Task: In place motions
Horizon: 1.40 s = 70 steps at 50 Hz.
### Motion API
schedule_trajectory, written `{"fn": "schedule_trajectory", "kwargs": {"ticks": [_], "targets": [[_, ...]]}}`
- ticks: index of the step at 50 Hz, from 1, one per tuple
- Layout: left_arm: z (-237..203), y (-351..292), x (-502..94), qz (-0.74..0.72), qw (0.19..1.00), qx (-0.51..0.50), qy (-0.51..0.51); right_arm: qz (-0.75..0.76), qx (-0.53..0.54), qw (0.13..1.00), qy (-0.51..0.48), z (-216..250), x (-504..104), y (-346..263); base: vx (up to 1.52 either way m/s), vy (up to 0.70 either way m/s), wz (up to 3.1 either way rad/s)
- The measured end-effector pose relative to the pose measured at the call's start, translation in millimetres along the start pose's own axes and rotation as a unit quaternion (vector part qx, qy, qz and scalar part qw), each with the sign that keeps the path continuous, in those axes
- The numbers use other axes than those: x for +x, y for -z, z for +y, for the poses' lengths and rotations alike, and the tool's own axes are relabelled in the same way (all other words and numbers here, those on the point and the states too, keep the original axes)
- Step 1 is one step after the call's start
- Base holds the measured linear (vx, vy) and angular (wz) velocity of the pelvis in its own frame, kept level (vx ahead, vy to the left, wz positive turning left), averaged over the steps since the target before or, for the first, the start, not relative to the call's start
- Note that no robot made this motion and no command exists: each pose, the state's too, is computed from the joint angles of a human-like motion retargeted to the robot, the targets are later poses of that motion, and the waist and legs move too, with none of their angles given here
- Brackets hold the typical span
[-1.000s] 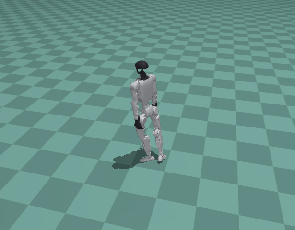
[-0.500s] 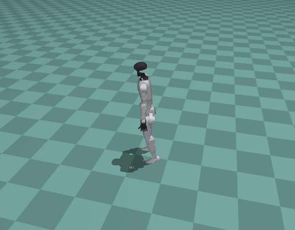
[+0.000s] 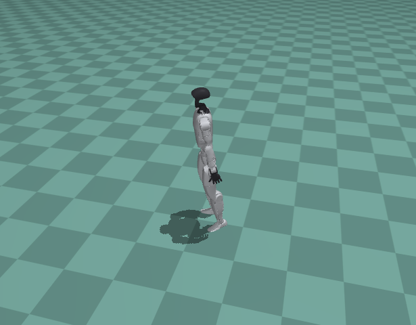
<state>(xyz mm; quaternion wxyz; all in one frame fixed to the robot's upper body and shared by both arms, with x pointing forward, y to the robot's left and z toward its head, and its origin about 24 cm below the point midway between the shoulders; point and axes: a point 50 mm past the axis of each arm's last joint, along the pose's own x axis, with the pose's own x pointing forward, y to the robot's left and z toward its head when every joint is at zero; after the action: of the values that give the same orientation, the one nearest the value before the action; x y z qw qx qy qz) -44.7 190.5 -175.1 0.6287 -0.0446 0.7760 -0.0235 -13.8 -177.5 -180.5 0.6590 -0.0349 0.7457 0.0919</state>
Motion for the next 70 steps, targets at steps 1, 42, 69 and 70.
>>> {"fn": "schedule_trajectory", "kwargs": {"ticks": [1, 42, 69, 70], "targets": [[-1, 1, 0, 0.001, 1.0, -0.004, 0.001, 0.004, -0.01, 1.0, 0.004, 0, 0, 2, 0.16, -0.04, -1.42], [-5, -6, 1, -0.013, 1.0, -0.015, 0.004, 0.048, -0.021, 0.999, -0.012, 7, 1, 25, 0.12, -0.04, 0.24], [-10, -5, 2, -0.016, 1.0, -0.025, -0.004, 0.041, -0.037, 0.998, -0.018, 9, 2, 22, 0.17, -0.02, 0.32], [-10, -5, 2, -0.015, 1.0, -0.024, -0.005, 0.039, -0.038, 0.998, -0.019, 9, 2, 21, 0.02, -0.01, -0.4]]}}
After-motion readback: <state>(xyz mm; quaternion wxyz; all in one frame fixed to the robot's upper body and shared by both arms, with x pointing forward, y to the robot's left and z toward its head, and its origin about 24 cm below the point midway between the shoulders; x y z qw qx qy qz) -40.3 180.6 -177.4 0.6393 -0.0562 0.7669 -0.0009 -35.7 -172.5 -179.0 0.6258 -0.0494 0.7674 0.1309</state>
